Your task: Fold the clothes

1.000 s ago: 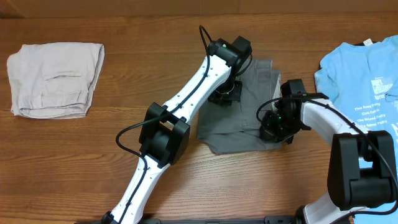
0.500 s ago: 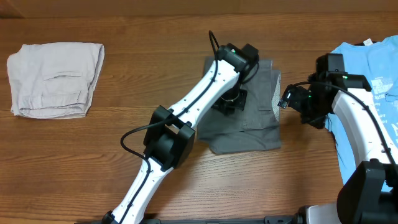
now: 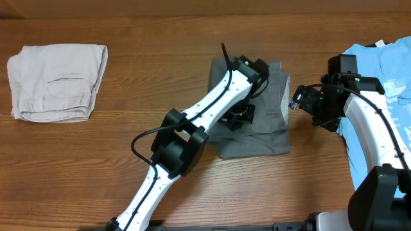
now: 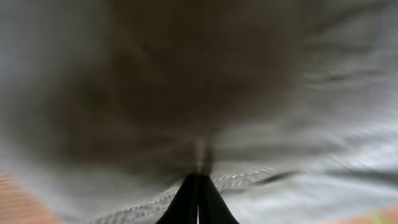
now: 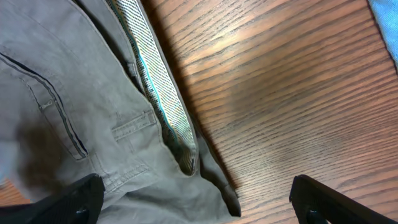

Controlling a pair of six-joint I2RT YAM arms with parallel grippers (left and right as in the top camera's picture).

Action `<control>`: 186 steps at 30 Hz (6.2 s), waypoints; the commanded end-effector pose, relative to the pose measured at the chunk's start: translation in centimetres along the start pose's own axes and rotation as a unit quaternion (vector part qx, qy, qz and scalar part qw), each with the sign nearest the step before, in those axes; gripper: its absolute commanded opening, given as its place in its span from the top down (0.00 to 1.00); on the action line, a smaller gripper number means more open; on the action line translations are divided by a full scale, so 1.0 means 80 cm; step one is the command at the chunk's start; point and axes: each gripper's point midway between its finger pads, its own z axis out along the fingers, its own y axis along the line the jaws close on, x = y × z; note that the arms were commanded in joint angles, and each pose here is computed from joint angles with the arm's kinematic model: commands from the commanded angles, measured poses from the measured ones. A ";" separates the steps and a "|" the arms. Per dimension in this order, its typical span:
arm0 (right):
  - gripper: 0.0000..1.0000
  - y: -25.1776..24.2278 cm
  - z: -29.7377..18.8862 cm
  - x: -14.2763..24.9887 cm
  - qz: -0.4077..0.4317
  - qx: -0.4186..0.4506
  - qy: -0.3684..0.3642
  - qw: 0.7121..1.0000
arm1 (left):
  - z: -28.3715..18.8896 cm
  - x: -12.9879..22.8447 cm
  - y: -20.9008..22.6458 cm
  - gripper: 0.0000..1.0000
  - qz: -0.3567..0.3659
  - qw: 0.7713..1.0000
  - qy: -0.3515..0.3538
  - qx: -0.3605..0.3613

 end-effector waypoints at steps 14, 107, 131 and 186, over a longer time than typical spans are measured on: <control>0.00 0.000 -0.004 -0.005 -0.003 0.001 -0.010 1.000 | 0.048 -0.020 0.182 0.96 -0.111 0.981 0.009 -0.158; 0.00 0.000 -0.004 -0.005 -0.003 0.001 -0.010 1.000 | -0.023 0.014 0.146 0.60 0.125 0.967 -0.203 -0.090; 0.00 0.000 -0.004 -0.005 -0.003 0.001 -0.010 1.000 | -0.024 0.015 0.155 0.65 0.165 0.960 -0.195 -0.117; 0.00 0.000 -0.004 -0.005 -0.003 0.001 -0.010 1.000 | -0.049 0.057 0.209 0.96 0.001 0.965 -0.181 -0.192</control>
